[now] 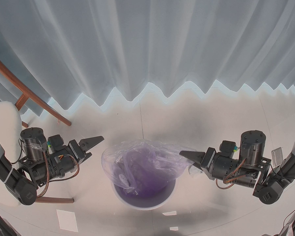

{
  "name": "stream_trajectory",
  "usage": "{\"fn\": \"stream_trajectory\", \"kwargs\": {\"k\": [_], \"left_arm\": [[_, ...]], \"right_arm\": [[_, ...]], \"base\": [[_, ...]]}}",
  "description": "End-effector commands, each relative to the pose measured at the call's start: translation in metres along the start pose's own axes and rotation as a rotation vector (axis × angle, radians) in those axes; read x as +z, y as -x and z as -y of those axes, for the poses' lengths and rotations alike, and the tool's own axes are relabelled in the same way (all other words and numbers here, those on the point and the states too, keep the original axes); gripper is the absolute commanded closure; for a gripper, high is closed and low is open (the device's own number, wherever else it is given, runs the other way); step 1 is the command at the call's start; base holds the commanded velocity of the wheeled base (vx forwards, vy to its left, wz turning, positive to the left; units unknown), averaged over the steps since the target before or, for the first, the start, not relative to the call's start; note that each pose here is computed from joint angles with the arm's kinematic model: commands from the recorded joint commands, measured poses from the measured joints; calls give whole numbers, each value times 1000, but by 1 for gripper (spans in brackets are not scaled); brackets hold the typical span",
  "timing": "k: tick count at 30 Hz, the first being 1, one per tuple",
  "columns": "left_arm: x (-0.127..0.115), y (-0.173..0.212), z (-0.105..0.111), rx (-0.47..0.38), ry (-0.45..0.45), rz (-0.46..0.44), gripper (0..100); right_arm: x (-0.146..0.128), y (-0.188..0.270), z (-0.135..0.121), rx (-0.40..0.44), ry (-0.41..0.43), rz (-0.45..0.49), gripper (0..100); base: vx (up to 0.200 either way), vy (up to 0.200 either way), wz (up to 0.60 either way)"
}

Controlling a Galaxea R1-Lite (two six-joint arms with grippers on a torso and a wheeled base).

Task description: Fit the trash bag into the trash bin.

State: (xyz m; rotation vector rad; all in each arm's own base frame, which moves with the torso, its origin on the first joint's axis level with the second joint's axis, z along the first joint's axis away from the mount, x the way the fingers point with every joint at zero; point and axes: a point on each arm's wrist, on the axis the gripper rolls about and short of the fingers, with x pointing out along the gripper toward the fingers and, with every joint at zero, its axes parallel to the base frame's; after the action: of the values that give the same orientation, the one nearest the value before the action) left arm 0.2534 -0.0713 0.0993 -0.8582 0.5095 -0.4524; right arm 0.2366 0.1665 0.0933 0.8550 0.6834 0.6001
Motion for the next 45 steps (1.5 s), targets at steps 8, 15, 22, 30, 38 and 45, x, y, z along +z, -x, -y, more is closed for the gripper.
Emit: {"fn": "stream_trajectory", "kwargs": {"k": [8, 15, 22, 30, 38, 45], "left_arm": [[-25, 7, 19, -70, -32, -90, 0], [-36, 6, 22, -80, -34, -136, 0], [-11, -7, 22, -109, -48, -36, 0], [-6, -17, 20, -155, -67, 27, 0], [-9, -12, 19, -166, -70, 16, 0], [-7, -11, 21, -170, -73, 30, 0]], "right_arm": [[14, 18, 8, -44, -12, 113, 0], [-14, 48, -39, 52, 32, -5, 0], [-15, 28, -61, 55, 10, -65, 0], [-19, -13, -58, 24, -23, -100, 0], [-12, -52, -64, -23, -25, -110, 0], [1, -97, -81, -159, 13, -83, 0]], "base": [[0, 0, 0], [0, 0, 0], [0, 0, 0], [-125, 0, 0], [-200, 0, 0], [-57, 0, 0]]}}
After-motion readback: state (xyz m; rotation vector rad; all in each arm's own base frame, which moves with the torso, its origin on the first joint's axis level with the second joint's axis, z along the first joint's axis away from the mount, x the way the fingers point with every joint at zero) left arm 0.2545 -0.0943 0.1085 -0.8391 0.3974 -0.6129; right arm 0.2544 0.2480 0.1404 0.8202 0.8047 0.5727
